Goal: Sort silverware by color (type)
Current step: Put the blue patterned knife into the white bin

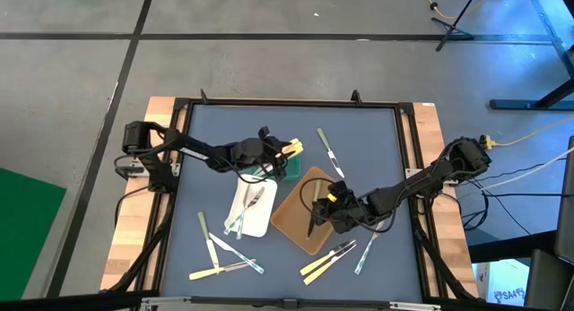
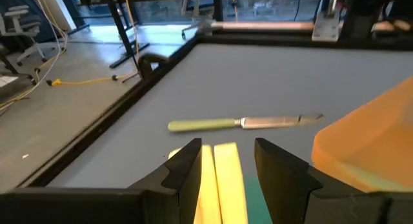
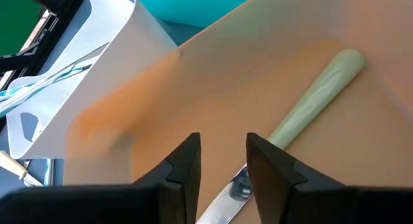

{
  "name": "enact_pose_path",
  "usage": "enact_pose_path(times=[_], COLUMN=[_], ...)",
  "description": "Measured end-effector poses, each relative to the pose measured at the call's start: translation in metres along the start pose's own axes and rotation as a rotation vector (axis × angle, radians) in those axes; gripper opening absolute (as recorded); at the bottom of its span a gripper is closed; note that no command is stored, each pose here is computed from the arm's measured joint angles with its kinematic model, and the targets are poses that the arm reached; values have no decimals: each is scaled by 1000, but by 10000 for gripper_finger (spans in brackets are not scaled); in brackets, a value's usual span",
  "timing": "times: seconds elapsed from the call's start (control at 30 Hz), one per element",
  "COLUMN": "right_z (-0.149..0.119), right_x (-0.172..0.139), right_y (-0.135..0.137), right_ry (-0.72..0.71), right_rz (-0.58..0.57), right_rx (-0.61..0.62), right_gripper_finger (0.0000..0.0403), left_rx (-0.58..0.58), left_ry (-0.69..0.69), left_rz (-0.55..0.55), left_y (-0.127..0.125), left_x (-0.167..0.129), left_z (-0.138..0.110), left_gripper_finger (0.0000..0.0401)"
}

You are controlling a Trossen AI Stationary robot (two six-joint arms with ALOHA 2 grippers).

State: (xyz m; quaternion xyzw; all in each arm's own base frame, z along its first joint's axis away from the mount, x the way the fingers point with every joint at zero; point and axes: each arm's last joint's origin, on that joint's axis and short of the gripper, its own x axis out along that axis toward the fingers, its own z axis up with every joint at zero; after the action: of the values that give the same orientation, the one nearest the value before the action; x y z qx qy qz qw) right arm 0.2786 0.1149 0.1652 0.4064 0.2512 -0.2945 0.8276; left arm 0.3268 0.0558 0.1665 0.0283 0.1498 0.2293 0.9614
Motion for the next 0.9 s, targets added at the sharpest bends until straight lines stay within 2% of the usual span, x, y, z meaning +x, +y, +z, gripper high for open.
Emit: enact_pose_path(times=[0.27, 0.47, 0.7, 0.9], right_z=[1, 4, 12, 22], right_x=[-1, -5, -16, -30], right_y=[1, 3, 7, 11], right_ry=[-1, -4, -14, -29], right_rz=[8, 24, 63, 111], right_rx=[0, 4, -32, -71], right_gripper_finger=[111, 111, 111, 111], left_rx=[-31, -44, -40, -14], left_ry=[-110, -184, -235, -248], left_rz=[-23, -79, -196, -353], left_y=[0, -5, -22, -47], left_x=[-25, -58, -103, -137], left_z=[35, 64, 86, 91], left_gripper_finger=[137, 137, 137, 137])
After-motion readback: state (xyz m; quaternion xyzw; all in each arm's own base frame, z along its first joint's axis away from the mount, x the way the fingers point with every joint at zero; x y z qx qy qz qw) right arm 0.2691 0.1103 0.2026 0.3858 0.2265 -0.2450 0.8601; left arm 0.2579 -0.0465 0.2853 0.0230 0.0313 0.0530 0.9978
